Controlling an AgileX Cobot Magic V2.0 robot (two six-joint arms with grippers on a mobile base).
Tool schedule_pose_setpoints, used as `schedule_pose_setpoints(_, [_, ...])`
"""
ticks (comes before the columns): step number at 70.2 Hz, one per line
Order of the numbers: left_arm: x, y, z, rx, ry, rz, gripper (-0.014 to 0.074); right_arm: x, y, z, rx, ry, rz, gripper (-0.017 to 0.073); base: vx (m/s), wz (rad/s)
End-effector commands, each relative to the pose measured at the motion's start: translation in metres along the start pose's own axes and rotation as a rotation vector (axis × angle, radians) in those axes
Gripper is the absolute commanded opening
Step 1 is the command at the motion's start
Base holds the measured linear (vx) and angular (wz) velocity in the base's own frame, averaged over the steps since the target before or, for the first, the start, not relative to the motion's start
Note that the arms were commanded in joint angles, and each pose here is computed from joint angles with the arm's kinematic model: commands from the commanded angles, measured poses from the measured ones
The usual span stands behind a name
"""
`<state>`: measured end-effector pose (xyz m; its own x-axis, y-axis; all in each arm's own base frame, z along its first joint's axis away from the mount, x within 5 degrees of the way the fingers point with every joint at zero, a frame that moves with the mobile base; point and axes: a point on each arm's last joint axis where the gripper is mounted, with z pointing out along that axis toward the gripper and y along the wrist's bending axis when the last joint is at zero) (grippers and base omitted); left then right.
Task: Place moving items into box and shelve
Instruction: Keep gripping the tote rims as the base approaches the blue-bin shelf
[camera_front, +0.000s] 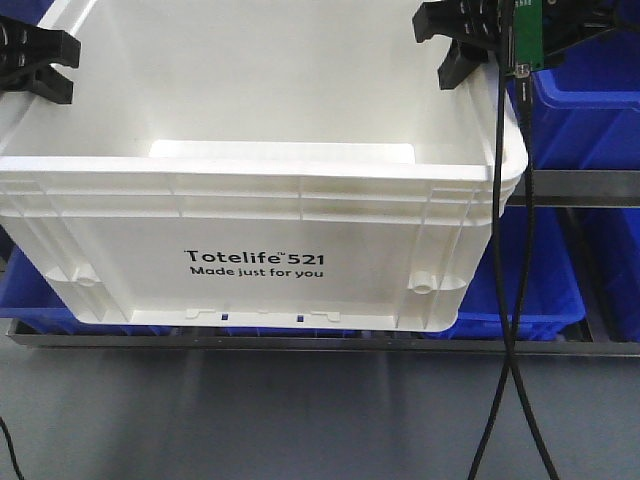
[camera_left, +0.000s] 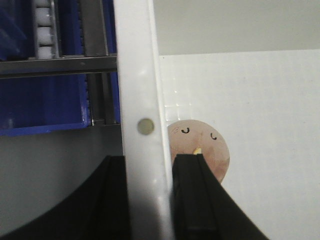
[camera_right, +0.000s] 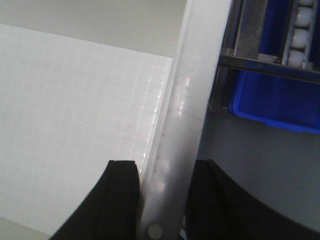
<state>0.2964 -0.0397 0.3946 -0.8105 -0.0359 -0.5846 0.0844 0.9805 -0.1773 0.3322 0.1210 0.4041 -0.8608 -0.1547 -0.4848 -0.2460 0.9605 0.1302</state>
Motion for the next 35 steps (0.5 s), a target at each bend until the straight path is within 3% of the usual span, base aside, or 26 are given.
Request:
schedule_pose_setpoints(1, [-0.0161,-0.01,-0.0324,0.052,-0.214,0.004,-0.0026,-0.0058,0.0071,-0.0394,-0.052,-0.17,-0.041,-0.0012,0.15,0.38])
schedule_pose_setpoints(35, [-0.0161,-0.01,-0.0324,0.052,-0.214,0.004,-0.0026,-0.0058,0.0071,-0.0394,-0.052,-0.17,-0.041,-0.0012,0.16,0.19])
